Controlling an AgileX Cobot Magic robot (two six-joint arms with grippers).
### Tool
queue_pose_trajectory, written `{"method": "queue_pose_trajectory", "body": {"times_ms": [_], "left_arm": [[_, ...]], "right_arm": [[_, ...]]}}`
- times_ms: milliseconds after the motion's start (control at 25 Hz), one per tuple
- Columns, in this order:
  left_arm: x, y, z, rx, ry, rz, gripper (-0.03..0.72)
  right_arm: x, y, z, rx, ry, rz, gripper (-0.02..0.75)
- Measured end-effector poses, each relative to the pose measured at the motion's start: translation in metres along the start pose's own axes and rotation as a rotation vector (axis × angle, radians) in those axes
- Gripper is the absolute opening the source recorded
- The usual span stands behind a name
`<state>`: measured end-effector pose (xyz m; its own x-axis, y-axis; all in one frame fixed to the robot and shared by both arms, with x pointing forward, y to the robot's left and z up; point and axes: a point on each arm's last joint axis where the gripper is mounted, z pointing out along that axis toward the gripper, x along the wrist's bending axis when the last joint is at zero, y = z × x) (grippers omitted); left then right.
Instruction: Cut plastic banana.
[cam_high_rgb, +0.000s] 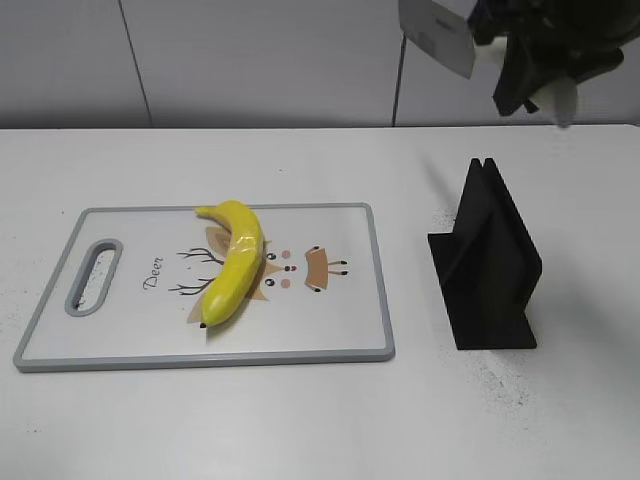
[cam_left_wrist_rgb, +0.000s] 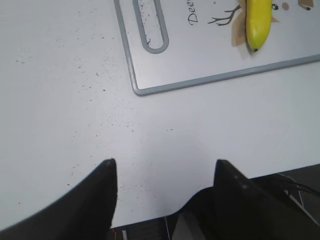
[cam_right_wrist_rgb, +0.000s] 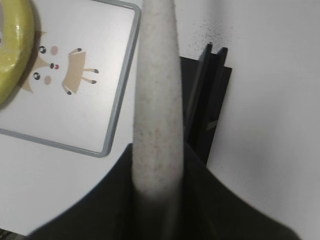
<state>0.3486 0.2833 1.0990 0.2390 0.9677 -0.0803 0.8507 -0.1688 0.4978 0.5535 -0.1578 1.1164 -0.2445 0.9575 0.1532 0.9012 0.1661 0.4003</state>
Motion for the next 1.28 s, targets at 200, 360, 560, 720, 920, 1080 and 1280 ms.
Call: {"method": "queue_pose_trajectory", "body": {"times_ms": [200, 360, 560, 720, 920, 1080, 1280], "left_arm": [[-0.002, -0.048, -0.012, -0.106, 0.099, 0.037, 0.586], [-0.005, -0.078, -0.013, -0.210, 0.139, 0.056, 0.586], [-0.009, -0.107, -0.007, -0.313, 0.160, 0.069, 0.586], [-0.011, -0.121, -0.006, -0.444, 0.182, 0.081, 0.585], [-0.011, -0.126, -0.007, -0.492, 0.192, 0.087, 0.560], [-0.011, -0.126, -0.007, -0.493, 0.192, 0.087, 0.538], [-0.011, -0.126, -0.007, -0.494, 0.192, 0.086, 0.532]], "right_arm": [[-0.010, -0.029, 0.010, -0.001, -0.041, 0.053, 0.162], [-0.017, -0.053, 0.021, 0.015, -0.053, 0.078, 0.161], [-0.023, -0.078, 0.032, 0.029, -0.060, 0.108, 0.162], [-0.026, -0.090, 0.040, 0.059, -0.069, 0.114, 0.162], [-0.027, -0.094, 0.044, 0.056, -0.069, 0.118, 0.162], [-0.027, -0.092, 0.043, 0.020, -0.060, 0.148, 0.162], [-0.025, -0.089, 0.026, -0.078, -0.036, 0.188, 0.162]]}}
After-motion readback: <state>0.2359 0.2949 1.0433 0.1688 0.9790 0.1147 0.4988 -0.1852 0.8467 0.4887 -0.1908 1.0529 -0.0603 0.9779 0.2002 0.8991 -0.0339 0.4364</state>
